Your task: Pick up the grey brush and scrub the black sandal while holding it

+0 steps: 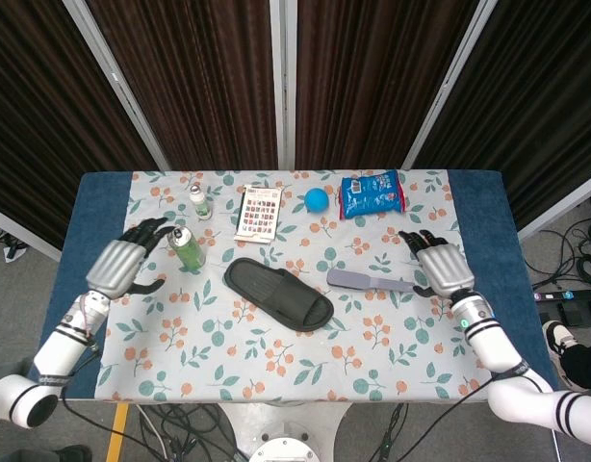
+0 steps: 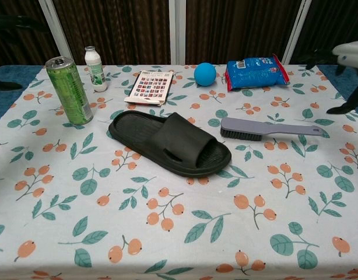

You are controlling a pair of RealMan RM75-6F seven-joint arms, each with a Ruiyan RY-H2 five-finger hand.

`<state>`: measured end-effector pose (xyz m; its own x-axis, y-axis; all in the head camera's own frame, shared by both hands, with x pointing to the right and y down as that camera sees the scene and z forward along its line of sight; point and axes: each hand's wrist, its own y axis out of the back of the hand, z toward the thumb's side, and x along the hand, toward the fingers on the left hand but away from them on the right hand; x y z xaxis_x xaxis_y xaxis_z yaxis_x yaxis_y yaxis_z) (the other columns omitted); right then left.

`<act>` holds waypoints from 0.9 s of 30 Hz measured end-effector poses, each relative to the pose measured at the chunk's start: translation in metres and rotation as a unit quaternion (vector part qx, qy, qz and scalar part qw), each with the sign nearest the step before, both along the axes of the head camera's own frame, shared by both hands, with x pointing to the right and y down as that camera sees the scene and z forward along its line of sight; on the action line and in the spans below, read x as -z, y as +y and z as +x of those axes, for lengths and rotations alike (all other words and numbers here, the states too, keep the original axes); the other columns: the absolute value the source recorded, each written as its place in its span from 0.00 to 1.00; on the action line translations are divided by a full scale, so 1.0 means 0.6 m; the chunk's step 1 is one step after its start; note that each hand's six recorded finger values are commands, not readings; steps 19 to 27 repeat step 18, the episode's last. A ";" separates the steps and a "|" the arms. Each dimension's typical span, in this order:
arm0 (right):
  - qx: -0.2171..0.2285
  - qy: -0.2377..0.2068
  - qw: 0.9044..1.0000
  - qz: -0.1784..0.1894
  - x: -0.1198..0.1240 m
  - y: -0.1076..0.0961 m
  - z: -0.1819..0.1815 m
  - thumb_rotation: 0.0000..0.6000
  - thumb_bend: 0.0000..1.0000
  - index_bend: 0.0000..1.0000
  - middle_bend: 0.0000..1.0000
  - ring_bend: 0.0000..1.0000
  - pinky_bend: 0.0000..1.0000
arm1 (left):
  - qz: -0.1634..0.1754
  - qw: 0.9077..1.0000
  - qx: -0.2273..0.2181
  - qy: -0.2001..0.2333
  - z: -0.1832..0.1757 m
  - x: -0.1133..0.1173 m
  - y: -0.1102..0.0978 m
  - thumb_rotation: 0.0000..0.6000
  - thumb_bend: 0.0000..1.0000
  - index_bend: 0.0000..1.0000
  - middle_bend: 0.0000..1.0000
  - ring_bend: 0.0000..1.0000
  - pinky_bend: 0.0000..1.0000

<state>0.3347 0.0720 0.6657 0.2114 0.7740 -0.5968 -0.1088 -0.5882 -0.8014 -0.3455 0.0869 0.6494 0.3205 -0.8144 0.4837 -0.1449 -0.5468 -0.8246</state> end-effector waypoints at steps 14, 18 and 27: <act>-0.132 0.005 0.983 0.128 0.150 0.152 0.209 1.00 0.18 0.00 0.12 0.02 0.11 | 0.044 0.978 0.158 -0.131 -0.206 0.046 0.138 1.00 0.28 0.15 0.14 0.05 0.15; -0.153 -0.024 0.979 0.135 0.172 0.197 0.217 1.00 0.18 0.00 0.12 0.02 0.09 | 0.062 0.973 0.173 -0.141 -0.207 0.065 0.174 1.00 0.27 0.15 0.14 0.05 0.15; -0.153 -0.024 0.979 0.135 0.172 0.197 0.217 1.00 0.18 0.00 0.12 0.02 0.09 | 0.062 0.973 0.173 -0.141 -0.207 0.065 0.174 1.00 0.27 0.15 0.14 0.05 0.15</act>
